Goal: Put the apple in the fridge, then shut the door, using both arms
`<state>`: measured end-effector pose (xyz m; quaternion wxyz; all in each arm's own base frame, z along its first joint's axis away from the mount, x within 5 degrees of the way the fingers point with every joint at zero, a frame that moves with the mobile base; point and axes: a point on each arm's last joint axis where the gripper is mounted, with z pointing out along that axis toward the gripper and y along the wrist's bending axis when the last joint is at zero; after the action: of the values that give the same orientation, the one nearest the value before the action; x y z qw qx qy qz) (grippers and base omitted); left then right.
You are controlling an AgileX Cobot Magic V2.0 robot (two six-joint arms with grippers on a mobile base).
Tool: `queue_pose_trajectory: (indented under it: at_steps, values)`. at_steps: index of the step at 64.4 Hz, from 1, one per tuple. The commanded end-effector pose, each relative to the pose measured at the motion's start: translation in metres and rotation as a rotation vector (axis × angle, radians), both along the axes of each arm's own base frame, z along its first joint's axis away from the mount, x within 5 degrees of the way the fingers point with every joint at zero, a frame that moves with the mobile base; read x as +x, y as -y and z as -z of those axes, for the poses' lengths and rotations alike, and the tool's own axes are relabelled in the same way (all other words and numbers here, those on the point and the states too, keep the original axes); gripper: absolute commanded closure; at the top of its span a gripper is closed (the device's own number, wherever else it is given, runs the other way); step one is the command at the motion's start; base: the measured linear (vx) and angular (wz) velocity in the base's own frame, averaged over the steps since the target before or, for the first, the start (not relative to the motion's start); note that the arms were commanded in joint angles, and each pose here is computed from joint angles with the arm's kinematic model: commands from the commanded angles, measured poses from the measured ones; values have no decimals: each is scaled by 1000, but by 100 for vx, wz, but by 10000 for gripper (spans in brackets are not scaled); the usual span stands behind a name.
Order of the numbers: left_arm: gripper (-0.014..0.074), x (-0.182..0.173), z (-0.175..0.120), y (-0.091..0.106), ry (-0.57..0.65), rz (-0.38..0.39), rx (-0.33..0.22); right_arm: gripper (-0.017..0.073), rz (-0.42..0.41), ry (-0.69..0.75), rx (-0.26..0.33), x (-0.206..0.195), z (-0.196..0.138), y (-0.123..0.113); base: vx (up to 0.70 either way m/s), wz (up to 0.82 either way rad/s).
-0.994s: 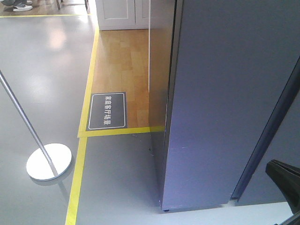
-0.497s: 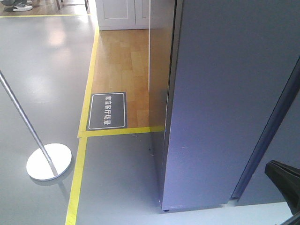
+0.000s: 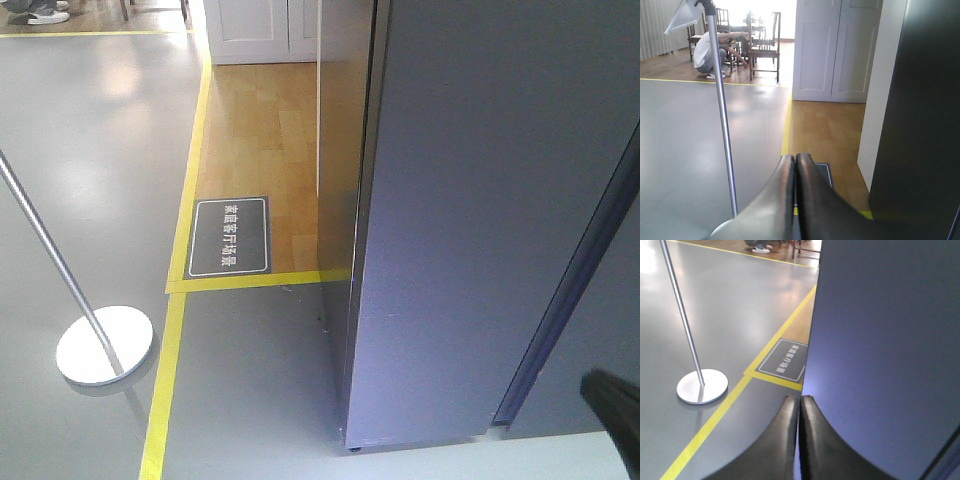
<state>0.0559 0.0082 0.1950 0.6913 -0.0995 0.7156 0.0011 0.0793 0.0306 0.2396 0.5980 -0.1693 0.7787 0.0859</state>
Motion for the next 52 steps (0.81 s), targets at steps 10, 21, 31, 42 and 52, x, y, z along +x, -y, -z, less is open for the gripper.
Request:
queue_pose_trajectory:
  at_steps: [10,21,31,42,52]
  values:
    - [600,-2,-13,1,105,6,0,562,215,134,110,-14,4,17,0,0]
    - [600,-2,-13,1,105,6,0,562,318,227,184,-20,16,26,0,0]
    - [600,-2,-13,1,105,6,0,562,352,310,268,-22,35,30,0,0]
    - [600,-2,-13,1,104,6,0,562,335,368,169,-24,31,29,0,0]
    - [600,-2,-13,1,104,6,0,562,333,388,197,-24,29,29,0,0]
